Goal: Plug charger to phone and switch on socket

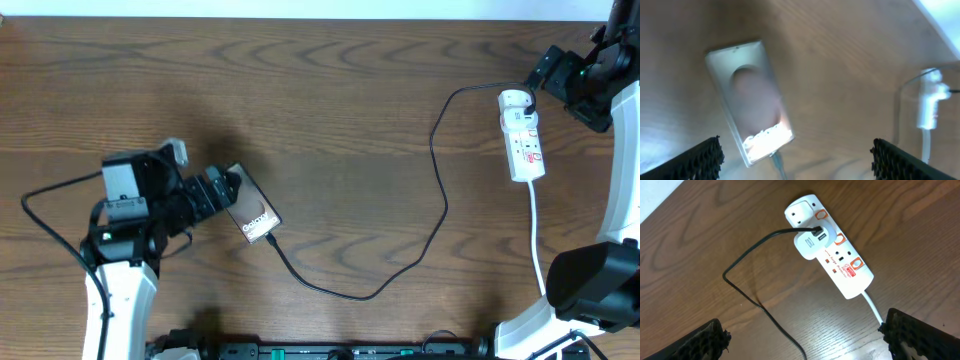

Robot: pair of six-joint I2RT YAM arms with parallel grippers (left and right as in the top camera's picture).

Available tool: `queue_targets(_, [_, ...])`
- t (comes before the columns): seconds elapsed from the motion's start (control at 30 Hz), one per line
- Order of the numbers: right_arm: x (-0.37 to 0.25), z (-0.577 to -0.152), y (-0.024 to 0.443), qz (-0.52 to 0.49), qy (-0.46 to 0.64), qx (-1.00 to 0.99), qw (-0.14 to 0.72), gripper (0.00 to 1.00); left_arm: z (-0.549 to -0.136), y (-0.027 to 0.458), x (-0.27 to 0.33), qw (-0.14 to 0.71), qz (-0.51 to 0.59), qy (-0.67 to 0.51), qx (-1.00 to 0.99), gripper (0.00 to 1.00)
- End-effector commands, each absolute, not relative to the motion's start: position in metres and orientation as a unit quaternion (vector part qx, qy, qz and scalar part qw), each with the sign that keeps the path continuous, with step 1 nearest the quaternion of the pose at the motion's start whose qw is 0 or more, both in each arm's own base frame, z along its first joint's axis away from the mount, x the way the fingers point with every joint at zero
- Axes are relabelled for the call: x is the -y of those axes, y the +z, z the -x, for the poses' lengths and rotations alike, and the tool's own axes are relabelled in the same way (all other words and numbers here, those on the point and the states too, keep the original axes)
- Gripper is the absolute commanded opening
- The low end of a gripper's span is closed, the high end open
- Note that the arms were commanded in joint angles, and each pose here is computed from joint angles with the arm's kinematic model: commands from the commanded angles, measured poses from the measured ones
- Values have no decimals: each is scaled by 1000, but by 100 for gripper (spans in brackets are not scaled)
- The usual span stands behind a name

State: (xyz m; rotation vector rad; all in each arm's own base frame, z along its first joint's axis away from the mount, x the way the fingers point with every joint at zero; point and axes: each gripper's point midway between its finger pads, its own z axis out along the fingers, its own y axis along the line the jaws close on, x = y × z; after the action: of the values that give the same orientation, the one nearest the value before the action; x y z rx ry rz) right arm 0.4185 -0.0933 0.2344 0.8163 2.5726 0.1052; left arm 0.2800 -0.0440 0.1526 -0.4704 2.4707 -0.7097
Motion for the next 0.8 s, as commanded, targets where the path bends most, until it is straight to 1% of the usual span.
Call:
queue_targets(0.0, [95,-418,233,-303,32,-927,217,99,-269,148,32,290,162,-162,-929,93])
queue_targets(0.13, [95,-418,233,-303,32,-927,217,99,-270,158,34,372,125,-97,-915,93])
queue_targets(0.3, [95,-418,233,-303,32,-927,217,99,-282,205,35,582,88,-101,-802,93])
queue_targets(0.4, [95,-418,233,-303,32,-927,217,99,-276,220,34,664,57,-97,-739,93])
queue_targets(0.47, [95,-418,233,-303,32,-927,217,99,-268,224,32,704,46,-94,-702,93])
queue_targets(0.57, [95,-418,233,-303,32,-927,217,99,-256,221,23,742,54,-93,-662,93])
queue_targets(0.63, [94,-418,233,-303,32,-927,217,99,-251,212,18,752,58,-91,-650,93])
queue_targets(0.77, [95,-418,233,-303,32,-927,217,99,-245,196,8,734,66,-75,-672,93])
